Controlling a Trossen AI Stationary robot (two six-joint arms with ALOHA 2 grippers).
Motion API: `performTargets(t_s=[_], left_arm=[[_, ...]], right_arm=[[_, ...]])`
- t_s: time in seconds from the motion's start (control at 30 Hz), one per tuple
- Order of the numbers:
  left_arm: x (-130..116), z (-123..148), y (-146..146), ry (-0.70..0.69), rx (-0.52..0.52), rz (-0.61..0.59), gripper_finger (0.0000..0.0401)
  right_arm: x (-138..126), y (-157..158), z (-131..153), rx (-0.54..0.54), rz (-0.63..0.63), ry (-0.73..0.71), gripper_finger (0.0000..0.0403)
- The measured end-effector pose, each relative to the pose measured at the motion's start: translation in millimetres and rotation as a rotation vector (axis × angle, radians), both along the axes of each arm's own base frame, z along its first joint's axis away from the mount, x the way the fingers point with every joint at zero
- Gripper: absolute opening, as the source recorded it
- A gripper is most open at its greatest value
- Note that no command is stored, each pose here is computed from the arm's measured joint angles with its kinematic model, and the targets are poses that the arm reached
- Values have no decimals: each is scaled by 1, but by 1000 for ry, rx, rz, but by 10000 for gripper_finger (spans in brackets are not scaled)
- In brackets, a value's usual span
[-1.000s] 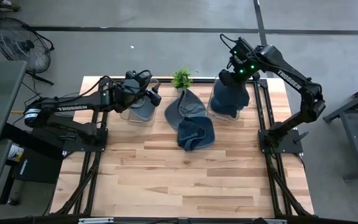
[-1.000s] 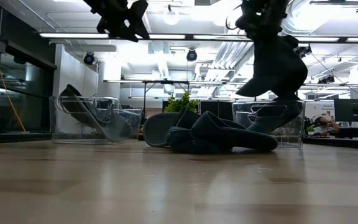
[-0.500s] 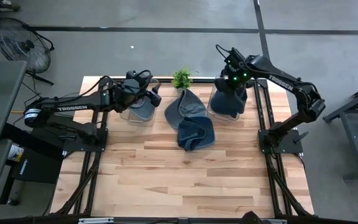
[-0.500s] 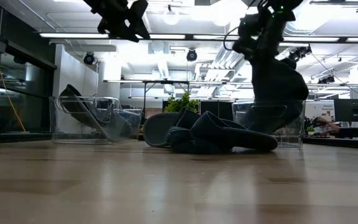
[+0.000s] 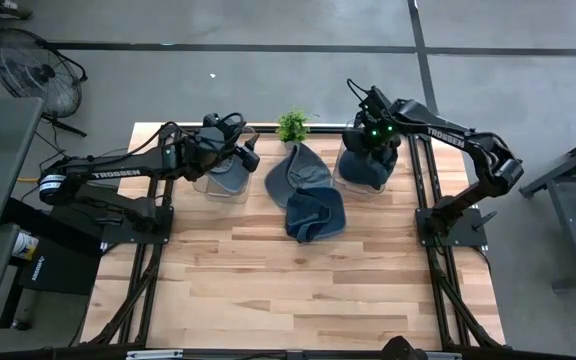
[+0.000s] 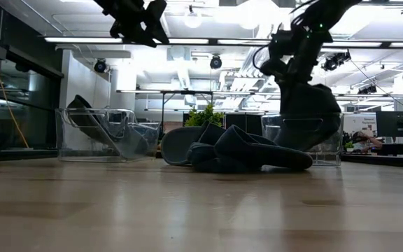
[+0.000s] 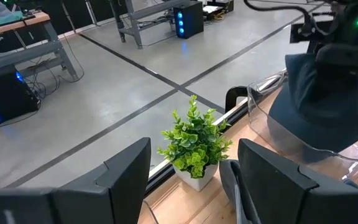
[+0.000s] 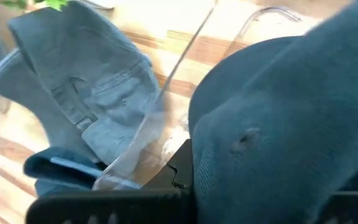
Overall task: Pick & Place hat
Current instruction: Put the bottom blue cap into the right transparent bin
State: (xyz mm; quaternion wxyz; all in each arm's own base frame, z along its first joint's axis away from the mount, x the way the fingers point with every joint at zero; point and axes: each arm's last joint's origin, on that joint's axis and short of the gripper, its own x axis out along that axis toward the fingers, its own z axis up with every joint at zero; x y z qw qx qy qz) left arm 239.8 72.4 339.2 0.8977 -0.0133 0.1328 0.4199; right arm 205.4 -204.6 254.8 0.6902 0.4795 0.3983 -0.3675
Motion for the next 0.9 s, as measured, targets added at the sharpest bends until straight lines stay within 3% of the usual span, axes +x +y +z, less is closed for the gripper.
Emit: performTargets(t_s=[0.4,0.9], left_arm=[[0,0,0,-5,-5,0,239],[0,0,0,-5,-6,-1,239]], right_arm=[[1,-1,-15,-26,-6,-42,15],[-19,9,29,-124,-50,-217,15]])
